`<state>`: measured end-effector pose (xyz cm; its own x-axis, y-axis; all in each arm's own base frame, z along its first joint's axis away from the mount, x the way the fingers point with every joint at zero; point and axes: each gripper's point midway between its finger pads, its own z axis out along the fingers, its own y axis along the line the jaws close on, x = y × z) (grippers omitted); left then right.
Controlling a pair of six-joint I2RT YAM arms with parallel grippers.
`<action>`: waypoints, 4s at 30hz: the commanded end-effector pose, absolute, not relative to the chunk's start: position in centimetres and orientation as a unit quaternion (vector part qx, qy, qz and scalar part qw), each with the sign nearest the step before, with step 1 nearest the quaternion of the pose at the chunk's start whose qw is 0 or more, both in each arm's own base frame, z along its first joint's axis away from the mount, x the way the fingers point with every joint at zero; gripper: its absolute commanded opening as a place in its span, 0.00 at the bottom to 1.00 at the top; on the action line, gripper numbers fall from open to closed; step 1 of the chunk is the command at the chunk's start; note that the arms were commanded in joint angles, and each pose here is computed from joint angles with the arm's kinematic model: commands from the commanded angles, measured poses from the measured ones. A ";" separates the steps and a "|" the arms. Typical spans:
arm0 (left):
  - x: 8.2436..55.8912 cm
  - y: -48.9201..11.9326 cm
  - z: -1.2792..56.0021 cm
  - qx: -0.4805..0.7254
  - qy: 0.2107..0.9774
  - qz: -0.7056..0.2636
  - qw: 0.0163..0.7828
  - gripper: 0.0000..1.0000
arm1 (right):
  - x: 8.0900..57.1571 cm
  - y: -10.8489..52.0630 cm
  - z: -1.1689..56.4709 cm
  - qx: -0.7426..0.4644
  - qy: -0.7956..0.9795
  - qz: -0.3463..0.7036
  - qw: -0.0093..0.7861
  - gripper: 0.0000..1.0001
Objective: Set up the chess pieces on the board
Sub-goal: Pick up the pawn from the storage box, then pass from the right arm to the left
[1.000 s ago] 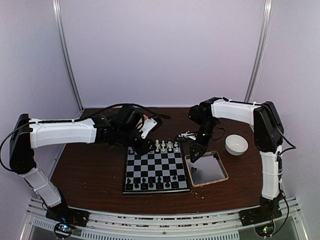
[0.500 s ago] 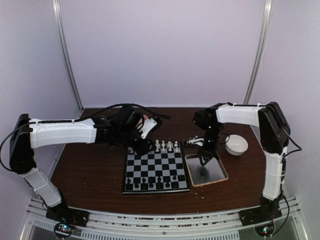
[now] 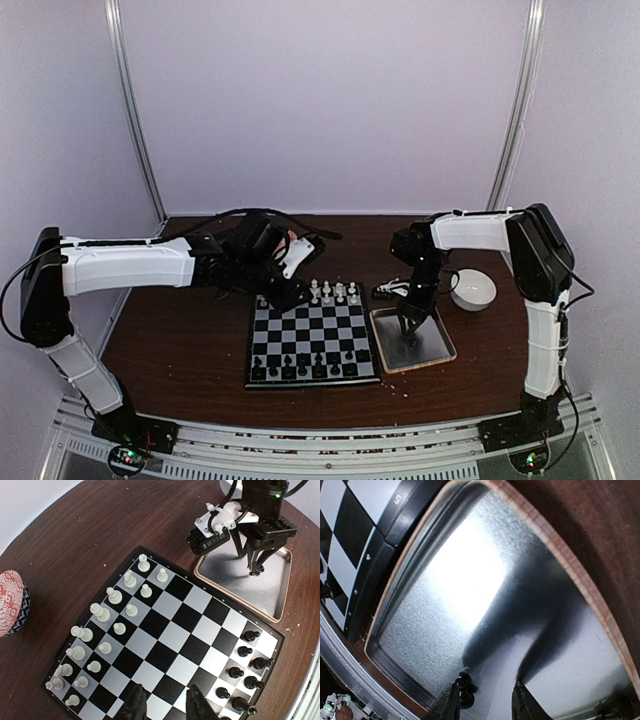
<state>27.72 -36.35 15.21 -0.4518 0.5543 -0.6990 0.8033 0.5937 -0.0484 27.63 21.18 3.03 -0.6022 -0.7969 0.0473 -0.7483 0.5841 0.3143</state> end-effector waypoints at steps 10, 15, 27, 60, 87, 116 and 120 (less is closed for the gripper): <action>28.4 -37.5 15.5 0.406 0.824 -0.208 0.335 0.28 | 25.6 20.6 1.9 0.454 -0.872 -0.136 0.117 0.40; 28.5 -37.6 15.5 0.406 0.824 -0.207 0.336 0.28 | 25.9 19.7 1.1 0.466 -0.876 -0.082 0.095 0.36; 28.4 -37.6 15.3 0.404 0.826 -0.208 0.333 0.28 | 27.2 20.1 0.6 0.469 -0.880 -0.049 0.062 0.31; 28.5 -37.2 16.2 0.409 0.820 -0.201 0.347 0.28 | 27.8 19.4 0.5 0.511 -0.858 0.052 0.016 0.15; 22.3 -44.6 20.3 0.555 0.566 -0.419 0.442 0.28 | 21.9 28.6 14.3 0.546 -0.757 -0.351 -0.077 0.16; 17.7 -48.8 17.4 0.702 0.462 -0.271 0.469 0.32 | 18.2 29.8 17.2 0.544 -0.684 -0.486 0.023 0.17; 17.6 -49.1 17.6 0.704 0.458 -0.270 0.471 0.31 | 18.3 30.0 17.2 0.540 -0.685 -0.489 0.026 0.17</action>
